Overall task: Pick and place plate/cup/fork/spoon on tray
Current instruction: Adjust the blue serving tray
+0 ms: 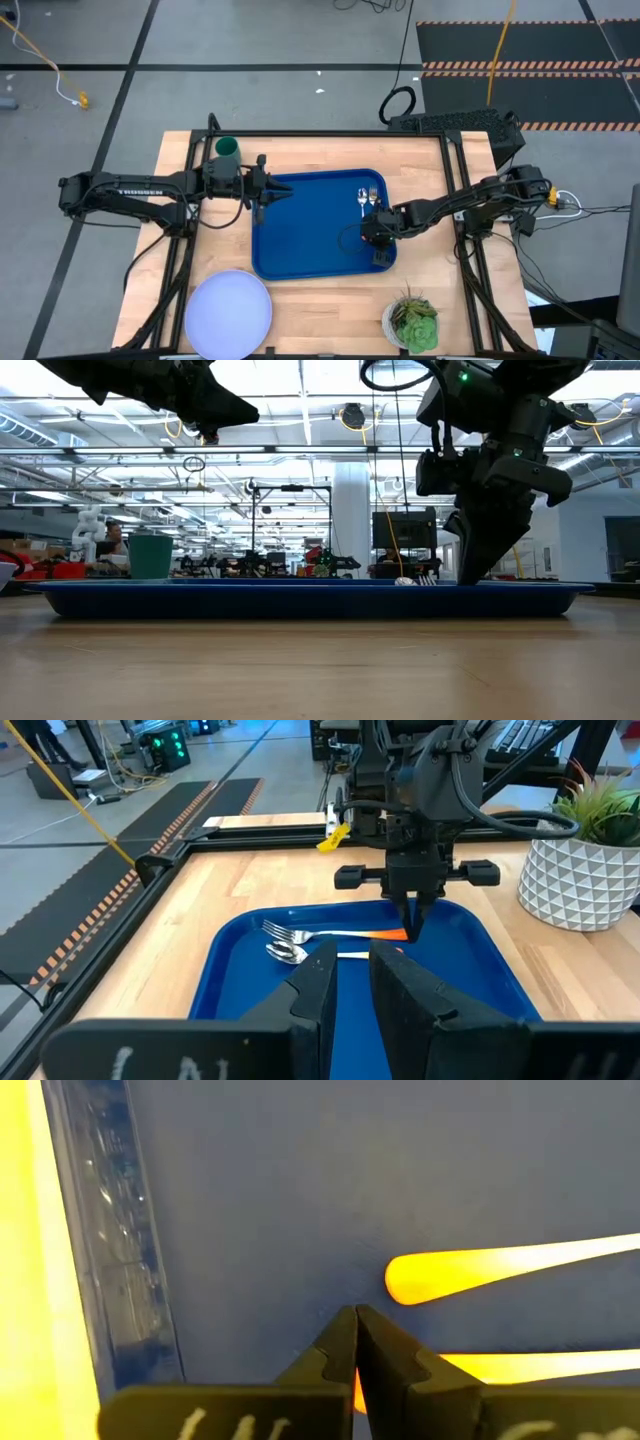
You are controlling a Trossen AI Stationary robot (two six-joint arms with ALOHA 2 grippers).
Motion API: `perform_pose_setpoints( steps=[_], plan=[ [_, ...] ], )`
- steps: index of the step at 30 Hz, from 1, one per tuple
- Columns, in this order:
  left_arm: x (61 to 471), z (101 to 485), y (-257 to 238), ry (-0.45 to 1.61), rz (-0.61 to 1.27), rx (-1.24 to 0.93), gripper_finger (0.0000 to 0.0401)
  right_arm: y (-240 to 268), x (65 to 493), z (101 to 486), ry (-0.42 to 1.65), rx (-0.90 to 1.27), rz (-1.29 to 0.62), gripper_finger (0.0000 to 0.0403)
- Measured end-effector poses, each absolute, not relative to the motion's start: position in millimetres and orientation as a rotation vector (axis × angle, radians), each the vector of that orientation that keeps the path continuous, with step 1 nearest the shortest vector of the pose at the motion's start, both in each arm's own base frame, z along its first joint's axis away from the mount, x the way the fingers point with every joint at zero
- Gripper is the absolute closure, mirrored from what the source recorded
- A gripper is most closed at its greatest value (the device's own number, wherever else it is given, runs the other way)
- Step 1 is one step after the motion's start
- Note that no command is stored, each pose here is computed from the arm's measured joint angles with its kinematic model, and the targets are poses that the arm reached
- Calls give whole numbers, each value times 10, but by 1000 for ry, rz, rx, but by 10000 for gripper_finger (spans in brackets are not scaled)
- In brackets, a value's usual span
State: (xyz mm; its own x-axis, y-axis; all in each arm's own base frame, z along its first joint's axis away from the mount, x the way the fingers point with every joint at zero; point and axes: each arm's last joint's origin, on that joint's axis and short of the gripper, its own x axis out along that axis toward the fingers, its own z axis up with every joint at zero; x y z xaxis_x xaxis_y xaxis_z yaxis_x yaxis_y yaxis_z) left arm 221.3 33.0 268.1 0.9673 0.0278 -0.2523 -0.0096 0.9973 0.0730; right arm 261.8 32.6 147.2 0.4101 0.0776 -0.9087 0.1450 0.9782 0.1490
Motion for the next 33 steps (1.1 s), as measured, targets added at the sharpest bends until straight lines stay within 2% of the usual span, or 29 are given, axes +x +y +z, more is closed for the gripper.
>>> perform_pose_setpoints(
  steps=[33],
  plan=[
    [2214, 2680, 329, 257, 19, 68, 334, 313, 2521, 1277, 1113, 266, -63, 403]
  ],
)
